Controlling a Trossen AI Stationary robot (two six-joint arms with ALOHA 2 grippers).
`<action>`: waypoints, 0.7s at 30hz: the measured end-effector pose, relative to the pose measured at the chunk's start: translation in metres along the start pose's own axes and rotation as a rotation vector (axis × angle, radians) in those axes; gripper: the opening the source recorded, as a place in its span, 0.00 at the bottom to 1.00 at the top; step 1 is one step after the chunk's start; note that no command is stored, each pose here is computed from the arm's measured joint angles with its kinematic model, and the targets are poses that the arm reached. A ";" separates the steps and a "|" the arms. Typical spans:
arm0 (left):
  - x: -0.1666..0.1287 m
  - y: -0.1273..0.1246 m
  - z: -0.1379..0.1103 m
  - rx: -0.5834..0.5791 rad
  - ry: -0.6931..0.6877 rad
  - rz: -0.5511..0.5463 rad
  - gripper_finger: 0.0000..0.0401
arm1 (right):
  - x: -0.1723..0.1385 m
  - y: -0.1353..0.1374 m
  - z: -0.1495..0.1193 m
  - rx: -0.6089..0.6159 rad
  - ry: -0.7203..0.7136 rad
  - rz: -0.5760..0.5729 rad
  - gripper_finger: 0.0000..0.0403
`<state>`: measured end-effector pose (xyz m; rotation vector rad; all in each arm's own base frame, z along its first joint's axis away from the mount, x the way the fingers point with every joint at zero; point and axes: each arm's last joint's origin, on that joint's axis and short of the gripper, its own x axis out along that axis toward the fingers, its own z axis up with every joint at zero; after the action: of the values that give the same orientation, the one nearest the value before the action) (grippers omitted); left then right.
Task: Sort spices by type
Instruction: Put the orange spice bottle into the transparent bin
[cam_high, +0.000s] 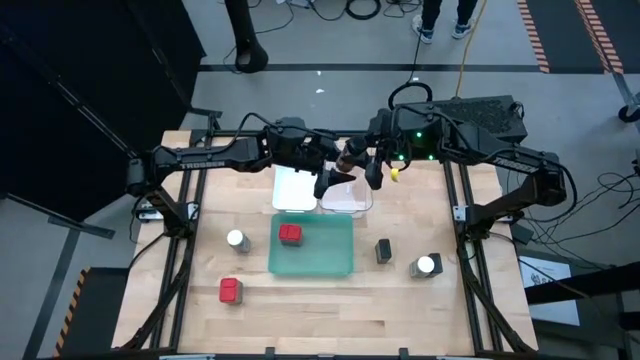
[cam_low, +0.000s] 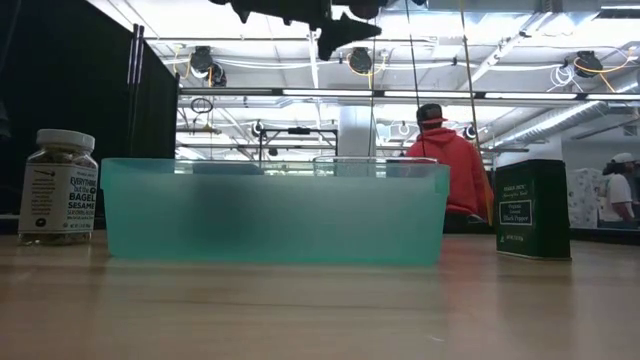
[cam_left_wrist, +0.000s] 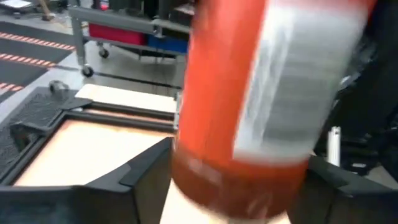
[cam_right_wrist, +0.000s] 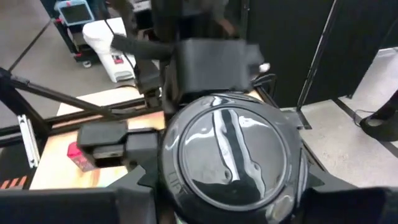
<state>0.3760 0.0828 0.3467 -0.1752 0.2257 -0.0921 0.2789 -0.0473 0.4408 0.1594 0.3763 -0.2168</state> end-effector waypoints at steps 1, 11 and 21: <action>0.000 0.000 -0.001 0.000 0.009 0.007 0.68 | 0.000 0.000 0.000 0.002 -0.001 -0.001 0.42; -0.036 0.008 -0.001 -0.044 0.173 0.081 0.77 | 0.003 -0.029 -0.011 0.061 0.133 -0.130 0.42; -0.096 0.003 0.022 -0.047 0.158 0.319 0.77 | 0.044 -0.057 -0.059 0.078 0.112 -0.191 0.42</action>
<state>0.2878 0.1001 0.3881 -0.1765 0.4111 0.2168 0.2848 -0.0989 0.3634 0.2129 0.4953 -0.4123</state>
